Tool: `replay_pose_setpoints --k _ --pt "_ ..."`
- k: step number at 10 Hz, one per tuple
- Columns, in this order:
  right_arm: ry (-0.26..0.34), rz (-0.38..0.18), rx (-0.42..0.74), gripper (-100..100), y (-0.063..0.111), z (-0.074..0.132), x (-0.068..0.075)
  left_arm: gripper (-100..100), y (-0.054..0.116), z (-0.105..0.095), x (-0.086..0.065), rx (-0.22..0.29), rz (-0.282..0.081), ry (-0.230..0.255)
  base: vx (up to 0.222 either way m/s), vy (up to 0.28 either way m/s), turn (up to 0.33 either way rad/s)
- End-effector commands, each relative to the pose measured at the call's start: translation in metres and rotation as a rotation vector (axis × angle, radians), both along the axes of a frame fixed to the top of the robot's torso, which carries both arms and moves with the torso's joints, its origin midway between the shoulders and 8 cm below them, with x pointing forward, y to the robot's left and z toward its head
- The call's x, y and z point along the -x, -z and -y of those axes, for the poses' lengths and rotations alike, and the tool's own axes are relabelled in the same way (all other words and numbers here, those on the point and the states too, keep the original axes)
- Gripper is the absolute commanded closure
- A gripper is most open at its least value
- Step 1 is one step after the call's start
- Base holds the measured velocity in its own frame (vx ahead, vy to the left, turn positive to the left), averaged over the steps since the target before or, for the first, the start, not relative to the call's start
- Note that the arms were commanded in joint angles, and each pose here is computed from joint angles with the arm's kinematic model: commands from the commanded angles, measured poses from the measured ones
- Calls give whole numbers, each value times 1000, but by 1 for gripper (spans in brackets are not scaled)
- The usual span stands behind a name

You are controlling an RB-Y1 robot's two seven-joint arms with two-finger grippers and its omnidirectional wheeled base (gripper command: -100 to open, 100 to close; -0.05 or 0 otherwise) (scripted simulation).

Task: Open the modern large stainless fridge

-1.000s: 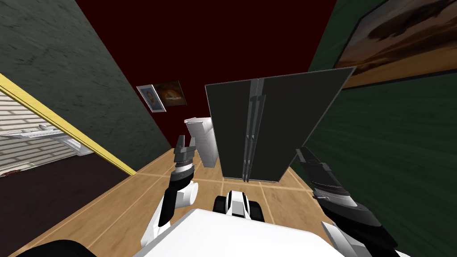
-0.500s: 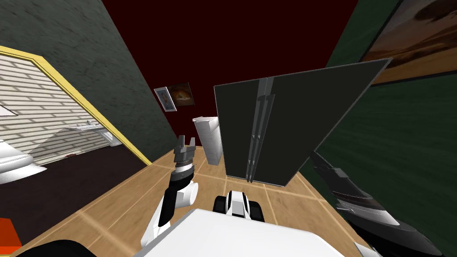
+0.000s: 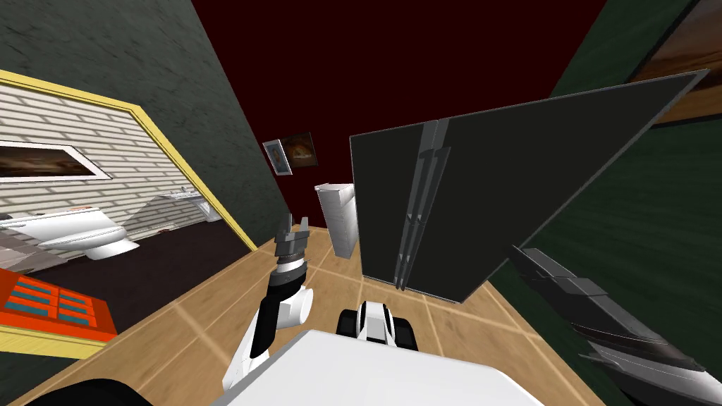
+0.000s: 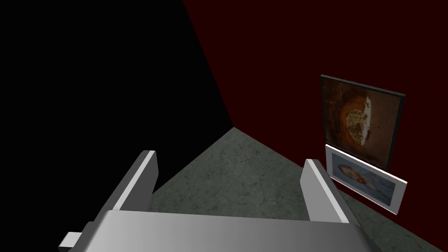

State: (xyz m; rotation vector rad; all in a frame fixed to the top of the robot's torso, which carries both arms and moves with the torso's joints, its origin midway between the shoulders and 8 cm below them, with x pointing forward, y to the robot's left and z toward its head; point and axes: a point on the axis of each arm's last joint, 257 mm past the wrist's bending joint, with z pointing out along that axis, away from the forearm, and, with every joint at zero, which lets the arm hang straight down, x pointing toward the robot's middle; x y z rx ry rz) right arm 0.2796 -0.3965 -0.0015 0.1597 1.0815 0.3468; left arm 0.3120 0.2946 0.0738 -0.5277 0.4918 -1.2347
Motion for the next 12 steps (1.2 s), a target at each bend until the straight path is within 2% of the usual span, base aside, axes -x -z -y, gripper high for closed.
replay_pose_setpoints --k 1,2,4,5,6,7,9,10,11,12 --pt "73 -39 120 -100 -1 19 11 0 0 0 0 0 0 0 -19 20 174" --pt "111 -83 209 -100 4 27 18 0 0 0 0 0 0 0 -20 31 250" --pt "136 -79 235 -100 -3 35 22 0 0 0 0 0 0 0 -14 20 66" --pt "173 -125 329 -100 1 43 30 0 0 0 0 0 0 0 -19 26 331" --pt "190 -122 347 -100 -4 49 33 0 0 0 0 0 0 0 -15 18 144" --pt "220 -169 439 -100 1 56 39 0 0 0 0 0 0 0 -18 26 243" --pt "252 -164 473 -100 -10 65 45 0 0 0 0 0 0 0 -9 17 60" --pt "280 -211 570 -100 -7 72 52 0 0 0 0 0 0 0 -10 21 266" --pt "300 -208 591 -100 -14 78 56 0 0 0 0 0 0 0 -11 15 181" --pt "320 -256 685 -100 -10 84 62 0 0 0 0 0 0 0 -12 20 276"
